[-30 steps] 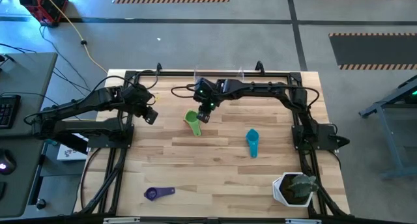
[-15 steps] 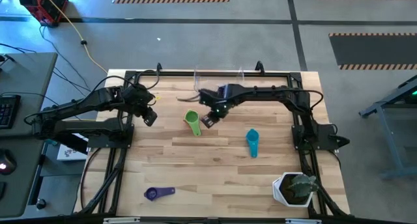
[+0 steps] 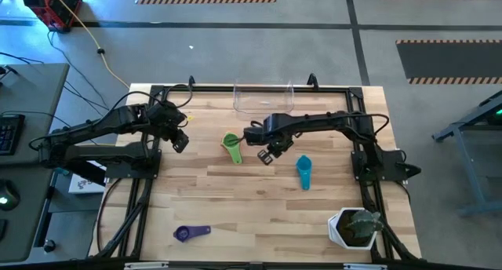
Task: Nest measuring cups in basket
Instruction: Stack the light blue measuring cup on top of the green measuring cup
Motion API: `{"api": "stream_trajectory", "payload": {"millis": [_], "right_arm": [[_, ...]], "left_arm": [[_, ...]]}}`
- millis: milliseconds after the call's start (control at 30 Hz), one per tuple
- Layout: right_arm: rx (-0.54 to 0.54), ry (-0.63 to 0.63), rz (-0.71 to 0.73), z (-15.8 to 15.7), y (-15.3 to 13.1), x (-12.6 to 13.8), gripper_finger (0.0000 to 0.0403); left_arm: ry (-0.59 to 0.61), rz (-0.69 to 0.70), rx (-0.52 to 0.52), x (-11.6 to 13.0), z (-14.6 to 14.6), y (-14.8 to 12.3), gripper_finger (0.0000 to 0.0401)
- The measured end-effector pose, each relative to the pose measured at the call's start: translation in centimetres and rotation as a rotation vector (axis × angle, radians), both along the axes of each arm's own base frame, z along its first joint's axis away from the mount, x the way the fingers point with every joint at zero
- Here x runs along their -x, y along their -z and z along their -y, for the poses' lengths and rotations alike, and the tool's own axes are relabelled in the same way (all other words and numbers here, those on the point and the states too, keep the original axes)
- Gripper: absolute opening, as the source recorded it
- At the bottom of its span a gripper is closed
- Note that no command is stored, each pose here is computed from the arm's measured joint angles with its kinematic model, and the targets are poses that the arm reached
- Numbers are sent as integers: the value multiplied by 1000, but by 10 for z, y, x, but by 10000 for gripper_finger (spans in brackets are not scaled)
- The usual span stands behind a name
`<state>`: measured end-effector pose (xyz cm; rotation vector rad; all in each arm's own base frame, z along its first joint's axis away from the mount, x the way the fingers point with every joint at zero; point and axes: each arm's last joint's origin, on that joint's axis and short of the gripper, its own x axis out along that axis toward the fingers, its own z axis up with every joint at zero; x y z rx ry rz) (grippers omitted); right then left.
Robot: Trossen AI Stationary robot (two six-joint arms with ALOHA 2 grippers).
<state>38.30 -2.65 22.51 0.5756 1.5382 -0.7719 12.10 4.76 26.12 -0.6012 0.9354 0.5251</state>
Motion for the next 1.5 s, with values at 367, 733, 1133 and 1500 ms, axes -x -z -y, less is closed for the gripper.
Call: {"api": "stream_trajectory", "payload": {"millis": [367, 733, 1133, 1500], "right_arm": [[69, 34, -228, -26, 12, 30, 87], [27, 147, -161, -51, 36, 60, 87], [3, 180, 21, -53, 51, 61, 87], [16, 226, -15, -51, 73, 74, 83]], "left_arm": [[0, 0, 0, 0, 0, 0, 37], [0, 5, -2, 0, 0, 0, 37], [-1, 6, -2, 0, 0, 0, 37], [-1, 5, -2, 0, 0, 0, 37]]}}
